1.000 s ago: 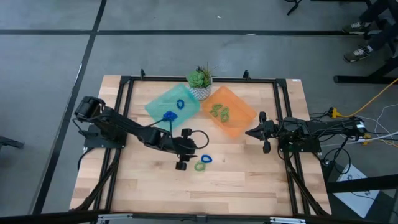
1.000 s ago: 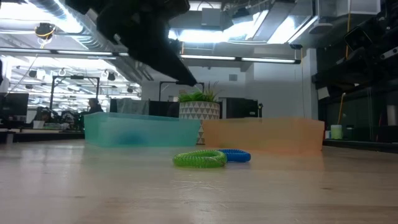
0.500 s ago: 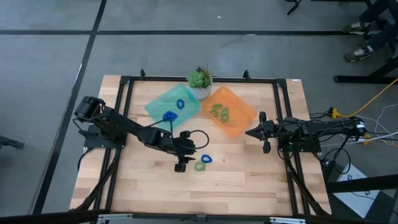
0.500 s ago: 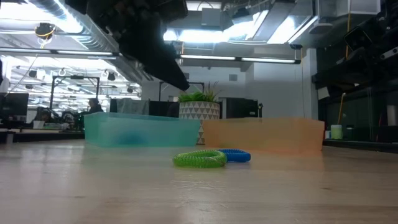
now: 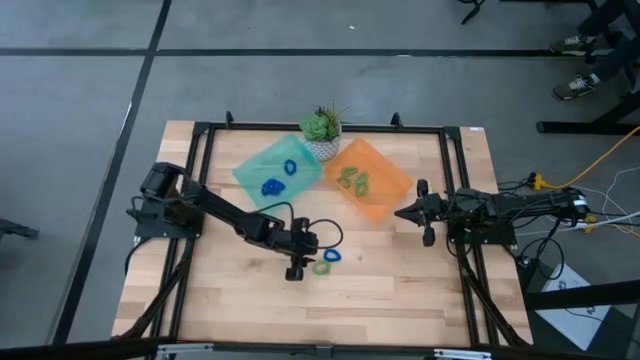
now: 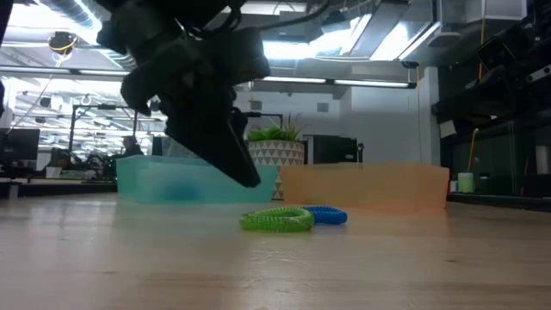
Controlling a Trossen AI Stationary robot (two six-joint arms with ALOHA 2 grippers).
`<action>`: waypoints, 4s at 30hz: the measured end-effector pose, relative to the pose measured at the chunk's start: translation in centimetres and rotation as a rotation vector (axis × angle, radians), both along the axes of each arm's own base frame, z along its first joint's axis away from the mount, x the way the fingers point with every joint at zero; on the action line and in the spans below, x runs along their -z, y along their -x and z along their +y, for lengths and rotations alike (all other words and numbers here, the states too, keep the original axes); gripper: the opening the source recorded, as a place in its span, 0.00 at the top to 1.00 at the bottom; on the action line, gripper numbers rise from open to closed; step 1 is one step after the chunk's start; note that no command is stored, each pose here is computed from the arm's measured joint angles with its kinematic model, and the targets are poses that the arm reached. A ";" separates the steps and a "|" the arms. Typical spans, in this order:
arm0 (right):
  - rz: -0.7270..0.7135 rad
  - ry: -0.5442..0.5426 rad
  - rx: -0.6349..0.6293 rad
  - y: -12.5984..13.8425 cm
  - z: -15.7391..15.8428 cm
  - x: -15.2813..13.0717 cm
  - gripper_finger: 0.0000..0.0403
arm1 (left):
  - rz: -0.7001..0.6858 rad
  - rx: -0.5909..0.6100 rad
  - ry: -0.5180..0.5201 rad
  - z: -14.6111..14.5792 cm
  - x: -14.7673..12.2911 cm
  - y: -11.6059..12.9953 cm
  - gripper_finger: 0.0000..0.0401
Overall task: Sort spring keychains
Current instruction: Put the green spring keychain into the orange bin
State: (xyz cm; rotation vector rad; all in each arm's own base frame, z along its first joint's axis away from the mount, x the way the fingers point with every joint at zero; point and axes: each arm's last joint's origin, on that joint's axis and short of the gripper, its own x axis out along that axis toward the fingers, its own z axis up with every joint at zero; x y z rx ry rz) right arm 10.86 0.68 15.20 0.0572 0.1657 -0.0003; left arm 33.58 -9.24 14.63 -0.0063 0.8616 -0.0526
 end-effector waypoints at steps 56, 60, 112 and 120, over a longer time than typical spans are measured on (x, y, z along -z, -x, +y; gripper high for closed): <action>0.000 0.000 0.000 0.0 0.0 0.0 0.98 | -0.178 0.042 0.031 -2.1 -3.2 0.5 0.95; 0.000 0.000 0.001 0.0 0.0 0.0 0.98 | -0.230 0.027 0.021 -2.4 -4.7 0.9 0.95; 0.000 0.000 0.000 0.0 0.0 0.0 0.98 | -0.583 -0.162 -0.325 11.6 -10.0 -1.4 0.95; 0.000 0.000 0.000 0.0 0.0 0.0 0.98 | -0.576 -0.194 -0.331 14.5 -10.0 -1.1 0.95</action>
